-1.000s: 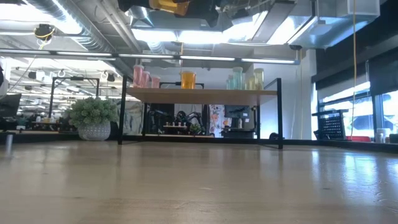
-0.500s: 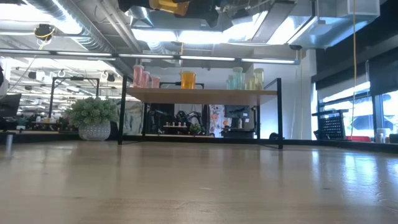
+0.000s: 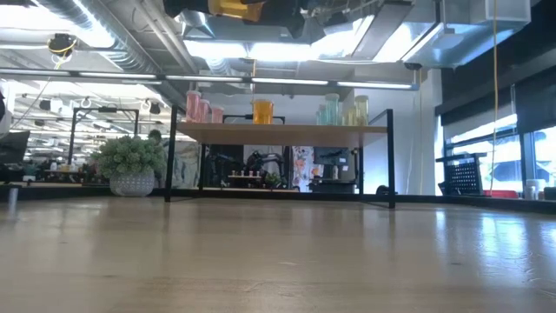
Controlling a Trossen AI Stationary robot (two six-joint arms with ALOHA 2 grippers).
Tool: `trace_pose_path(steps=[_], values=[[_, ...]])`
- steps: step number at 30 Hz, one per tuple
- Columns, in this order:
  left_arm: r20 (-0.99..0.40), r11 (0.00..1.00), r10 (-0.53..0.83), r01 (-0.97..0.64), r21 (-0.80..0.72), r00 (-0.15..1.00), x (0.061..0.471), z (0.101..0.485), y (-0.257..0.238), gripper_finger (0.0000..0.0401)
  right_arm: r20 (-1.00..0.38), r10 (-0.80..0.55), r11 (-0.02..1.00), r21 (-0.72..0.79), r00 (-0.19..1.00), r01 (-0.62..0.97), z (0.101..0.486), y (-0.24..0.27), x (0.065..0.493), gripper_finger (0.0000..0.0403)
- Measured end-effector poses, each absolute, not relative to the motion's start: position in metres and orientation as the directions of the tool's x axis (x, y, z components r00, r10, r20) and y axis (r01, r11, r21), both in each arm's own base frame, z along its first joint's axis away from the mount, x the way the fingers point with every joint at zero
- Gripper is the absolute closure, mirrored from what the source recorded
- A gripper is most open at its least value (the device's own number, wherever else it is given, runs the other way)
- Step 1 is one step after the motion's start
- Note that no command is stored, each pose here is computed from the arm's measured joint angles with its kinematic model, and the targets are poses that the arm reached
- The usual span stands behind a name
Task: Pick and place medicine bottles onto shelf by color
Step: Put the orange medicine bottle on the shelf, aligned with the other orange medicine bottle
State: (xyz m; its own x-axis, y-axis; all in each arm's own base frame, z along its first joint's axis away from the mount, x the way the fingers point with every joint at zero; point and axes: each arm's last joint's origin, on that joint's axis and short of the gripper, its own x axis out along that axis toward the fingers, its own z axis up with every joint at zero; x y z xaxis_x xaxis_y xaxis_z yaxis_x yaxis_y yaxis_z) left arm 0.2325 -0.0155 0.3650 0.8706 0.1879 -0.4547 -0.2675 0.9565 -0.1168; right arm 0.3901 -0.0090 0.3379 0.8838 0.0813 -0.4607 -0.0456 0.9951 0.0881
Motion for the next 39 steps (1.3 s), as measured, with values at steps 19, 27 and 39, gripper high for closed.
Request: trace_pose_path(steps=[19,27,39], values=[[-0.493,0.991,0.128,-0.131,0.028,0.860,0.2310,0.3616,-0.0191,0.0188,-0.453,0.090,0.994,0.094,0.887,-0.054,0.3388,-0.0082,0.3905,0.0209],[-0.493,0.991,0.130,-0.128,0.037,0.860,0.2310,0.3616,-0.0191,0.0188,-0.454,0.087,0.995,0.091,0.887,-0.051,0.3387,-0.0083,0.3904,0.0209],[-0.495,0.991,0.113,-0.064,0.114,0.862,0.2310,0.3614,-0.0197,0.0152,-0.459,0.087,0.995,0.092,0.884,-0.050,0.3382,-0.0084,0.3902,0.0209]])
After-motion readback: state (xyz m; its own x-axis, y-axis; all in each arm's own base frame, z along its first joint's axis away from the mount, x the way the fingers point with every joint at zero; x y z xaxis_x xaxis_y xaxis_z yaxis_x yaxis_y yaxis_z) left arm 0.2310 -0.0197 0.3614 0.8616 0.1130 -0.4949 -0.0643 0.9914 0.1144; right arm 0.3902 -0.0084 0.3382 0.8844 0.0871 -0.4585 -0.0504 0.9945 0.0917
